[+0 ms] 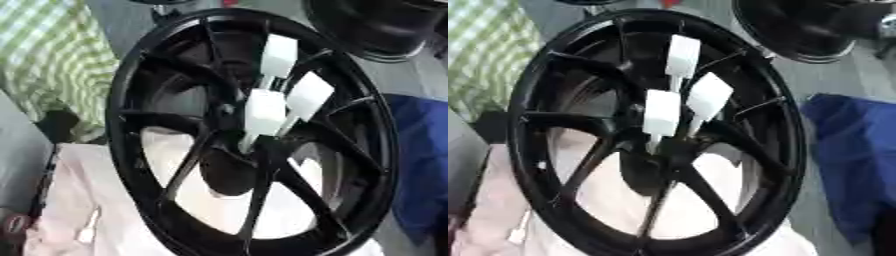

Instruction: Pull the pin out of the wheel hub.

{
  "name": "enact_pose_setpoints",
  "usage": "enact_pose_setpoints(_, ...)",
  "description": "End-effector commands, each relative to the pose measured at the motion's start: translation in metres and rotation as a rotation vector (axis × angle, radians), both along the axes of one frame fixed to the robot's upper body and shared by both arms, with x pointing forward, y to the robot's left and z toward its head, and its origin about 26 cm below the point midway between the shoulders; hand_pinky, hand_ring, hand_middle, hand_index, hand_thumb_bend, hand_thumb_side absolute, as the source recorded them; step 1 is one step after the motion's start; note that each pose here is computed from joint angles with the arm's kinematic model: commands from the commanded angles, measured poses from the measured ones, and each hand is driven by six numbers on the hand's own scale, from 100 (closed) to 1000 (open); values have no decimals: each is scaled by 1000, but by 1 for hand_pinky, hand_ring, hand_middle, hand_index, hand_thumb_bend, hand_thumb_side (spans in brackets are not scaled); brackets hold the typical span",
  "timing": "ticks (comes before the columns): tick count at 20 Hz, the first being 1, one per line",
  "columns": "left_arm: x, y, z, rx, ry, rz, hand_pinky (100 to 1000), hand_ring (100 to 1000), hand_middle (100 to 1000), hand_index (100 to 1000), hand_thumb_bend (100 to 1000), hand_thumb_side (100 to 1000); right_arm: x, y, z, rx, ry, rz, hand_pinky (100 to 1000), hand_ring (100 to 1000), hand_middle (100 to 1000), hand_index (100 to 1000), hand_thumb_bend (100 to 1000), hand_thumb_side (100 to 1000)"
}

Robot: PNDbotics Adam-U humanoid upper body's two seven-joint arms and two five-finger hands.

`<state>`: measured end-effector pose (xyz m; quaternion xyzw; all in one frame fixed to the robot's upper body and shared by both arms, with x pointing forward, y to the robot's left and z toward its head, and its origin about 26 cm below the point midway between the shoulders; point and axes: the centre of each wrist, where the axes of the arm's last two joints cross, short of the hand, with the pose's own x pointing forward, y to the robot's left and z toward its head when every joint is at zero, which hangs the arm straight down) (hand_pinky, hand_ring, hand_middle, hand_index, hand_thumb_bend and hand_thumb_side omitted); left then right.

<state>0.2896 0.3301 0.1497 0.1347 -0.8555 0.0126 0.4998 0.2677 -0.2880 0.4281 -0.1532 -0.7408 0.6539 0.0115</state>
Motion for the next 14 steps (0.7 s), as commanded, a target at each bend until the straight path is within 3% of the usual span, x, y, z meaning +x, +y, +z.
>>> enact_pose_setpoints(1, -2, 4, 9, 31, -24, 9, 985, 741, 672, 852, 149, 848, -10, -2, 10, -28, -33, -17, 825, 816, 783, 850, 415, 100)
enact_pose_setpoints(11, -2, 4, 9, 29, -27, 10, 984, 739, 671, 852, 150, 849, -11, 1, 5, -66, -23, -9, 827, 820, 787, 851, 421, 100)
enact_pose_setpoints(12, -2, 4, 10, 28, -28, 10, 984, 739, 671, 852, 150, 849, -11, 2, 3, -81, -22, -9, 827, 824, 788, 852, 495, 100)
enact_pose_setpoints(13, -2, 4, 10, 28, -29, 9, 984, 739, 671, 852, 150, 849, -11, 3, 1, -99, -21, -11, 827, 825, 790, 852, 427, 100)
enact_pose_setpoints(14, -2, 3, 10, 28, -30, 7, 984, 739, 671, 851, 150, 849, -10, 3, -2, -120, -19, -14, 828, 829, 794, 854, 430, 100)
